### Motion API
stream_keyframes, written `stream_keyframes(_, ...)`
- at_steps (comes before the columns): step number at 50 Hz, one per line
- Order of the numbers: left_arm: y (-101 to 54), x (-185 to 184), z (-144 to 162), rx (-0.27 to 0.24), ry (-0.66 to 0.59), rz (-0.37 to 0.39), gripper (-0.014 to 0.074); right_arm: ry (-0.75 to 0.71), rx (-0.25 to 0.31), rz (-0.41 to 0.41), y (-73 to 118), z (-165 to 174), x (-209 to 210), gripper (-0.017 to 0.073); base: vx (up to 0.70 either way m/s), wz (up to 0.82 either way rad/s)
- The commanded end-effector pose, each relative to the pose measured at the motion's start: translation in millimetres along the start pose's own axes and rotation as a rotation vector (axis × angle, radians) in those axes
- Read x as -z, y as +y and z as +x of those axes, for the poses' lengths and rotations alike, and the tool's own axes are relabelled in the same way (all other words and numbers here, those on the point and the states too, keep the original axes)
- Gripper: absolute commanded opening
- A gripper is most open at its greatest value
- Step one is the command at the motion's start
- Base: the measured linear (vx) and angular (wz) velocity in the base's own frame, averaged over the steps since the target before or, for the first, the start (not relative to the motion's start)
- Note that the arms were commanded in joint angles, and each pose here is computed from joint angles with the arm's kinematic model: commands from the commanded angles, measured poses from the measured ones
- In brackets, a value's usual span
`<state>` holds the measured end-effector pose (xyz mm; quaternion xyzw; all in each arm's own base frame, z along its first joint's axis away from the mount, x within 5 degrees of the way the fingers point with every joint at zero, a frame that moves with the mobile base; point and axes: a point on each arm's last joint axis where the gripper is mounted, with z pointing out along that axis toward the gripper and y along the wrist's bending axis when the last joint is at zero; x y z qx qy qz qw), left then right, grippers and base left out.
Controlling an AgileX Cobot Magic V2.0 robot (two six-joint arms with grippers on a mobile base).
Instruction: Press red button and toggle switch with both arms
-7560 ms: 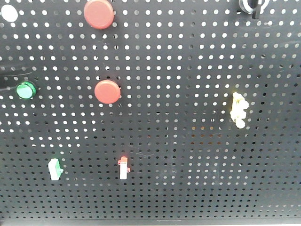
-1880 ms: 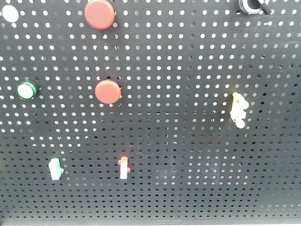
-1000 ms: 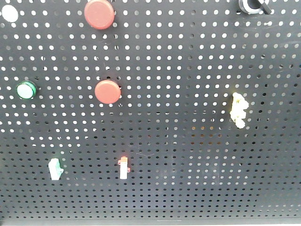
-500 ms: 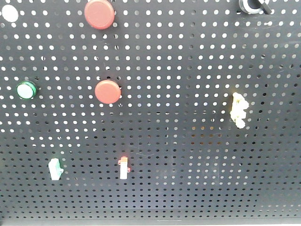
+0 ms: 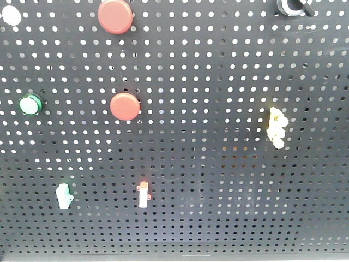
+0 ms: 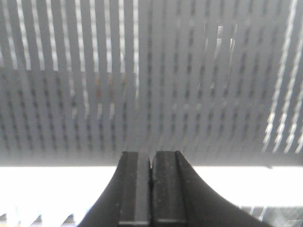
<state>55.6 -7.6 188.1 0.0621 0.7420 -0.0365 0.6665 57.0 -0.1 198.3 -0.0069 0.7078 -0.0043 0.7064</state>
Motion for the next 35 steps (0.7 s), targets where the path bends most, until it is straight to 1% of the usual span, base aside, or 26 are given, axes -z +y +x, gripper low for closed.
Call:
stream_keyframes(1, -0.1, -0.9, 2.7, 0.009, -0.068, -0.002, 0.0002, -0.106, -0.017, -0.004, 0.6, -5.9, 1.4, -0.0003, 0.0, 0.0)
stream_keyframes(5, -0.1, -0.9, 2.7, 0.008, -0.068, -0.002, 0.0002, -0.101, -0.034, -0.005, 0.6, -4.6, 1.3, -0.0003, 0.0, 0.0)
stream_keyframes(35, -0.1, -0.9, 2.7, 0.008, -0.068, -0.002, 0.0002, -0.098, -0.034, -0.004, 0.5, -4.3, 1.2, -0.0003, 0.0, 0.0)
